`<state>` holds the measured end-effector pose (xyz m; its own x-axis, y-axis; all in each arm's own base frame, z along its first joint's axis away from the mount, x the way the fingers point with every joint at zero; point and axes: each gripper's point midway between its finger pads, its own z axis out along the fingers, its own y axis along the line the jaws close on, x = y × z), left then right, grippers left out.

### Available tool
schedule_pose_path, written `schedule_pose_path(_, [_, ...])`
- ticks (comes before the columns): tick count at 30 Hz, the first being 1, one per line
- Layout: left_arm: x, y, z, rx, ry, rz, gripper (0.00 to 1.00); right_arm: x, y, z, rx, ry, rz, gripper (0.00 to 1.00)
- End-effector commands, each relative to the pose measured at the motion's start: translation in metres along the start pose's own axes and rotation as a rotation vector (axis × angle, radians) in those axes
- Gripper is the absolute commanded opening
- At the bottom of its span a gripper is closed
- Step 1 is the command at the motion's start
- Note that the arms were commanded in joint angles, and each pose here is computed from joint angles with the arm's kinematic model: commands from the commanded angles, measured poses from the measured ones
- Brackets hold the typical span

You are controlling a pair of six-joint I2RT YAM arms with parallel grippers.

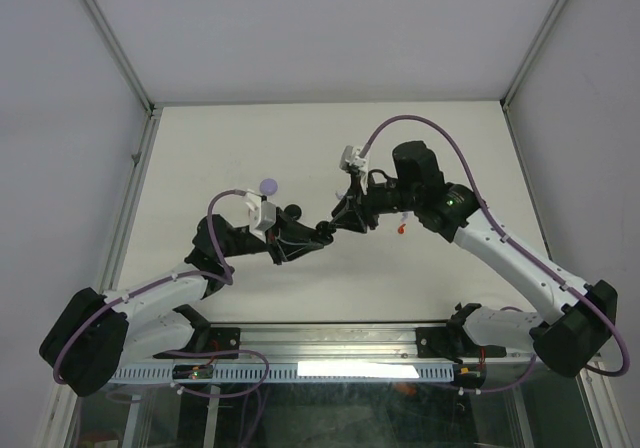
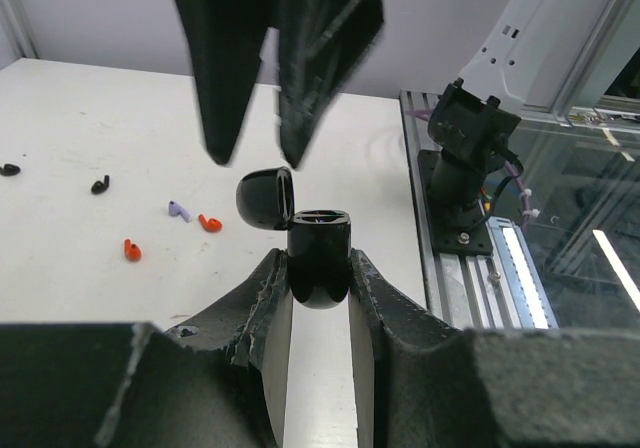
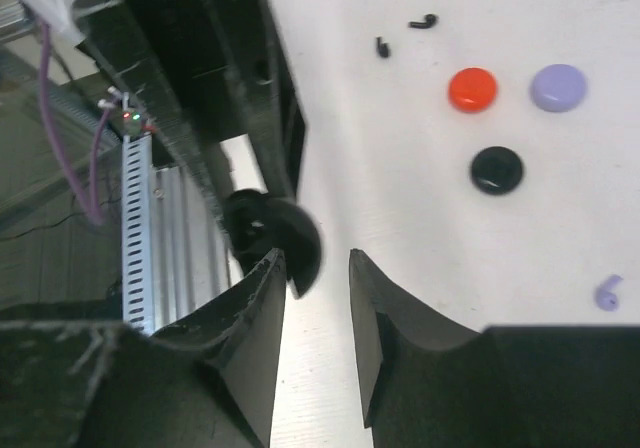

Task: Insert the wireless bluetooth earbuds into the charging case
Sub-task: Open the charging case, then pick up the earbud from the center of the board.

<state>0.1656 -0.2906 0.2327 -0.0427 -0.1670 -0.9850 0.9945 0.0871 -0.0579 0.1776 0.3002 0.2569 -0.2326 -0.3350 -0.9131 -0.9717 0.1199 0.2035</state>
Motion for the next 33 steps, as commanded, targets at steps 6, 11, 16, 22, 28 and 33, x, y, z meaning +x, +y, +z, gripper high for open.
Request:
schedule_pose_path(6, [-0.018, -0.012, 0.001, 0.041, -0.061, 0.115, 0.0, -0.035, -0.024, -0.018, 0.145, -0.07, -0.079, 0.38])
schedule_pose_path(11, [-0.02, 0.004, 0.0, -0.061, -0.075, 0.103, 0.0, -0.038, -0.028, -0.017, 0.161, -0.074, -0.066, 0.47])
schedule_pose_path(16, [-0.014, 0.031, -0.009, -0.239, -0.076, 0.072, 0.0, -0.039, -0.062, -0.027, 0.362, -0.069, -0.004, 0.68])
schedule_pose_path(22, [-0.015, 0.045, -0.029, -0.383, -0.147, 0.087, 0.0, -0.025, -0.128, -0.05, 0.662, -0.061, 0.166, 0.86])
schedule_pose_path(28, [-0.007, 0.054, -0.038, -0.456, -0.134, 0.089, 0.0, 0.01, -0.197, -0.082, 0.952, -0.008, 0.304, 0.99])
schedule_pose_path(33, [0.003, 0.07, -0.039, -0.526, -0.109, 0.042, 0.0, 0.038, -0.246, -0.116, 1.13, -0.004, 0.418, 0.98])
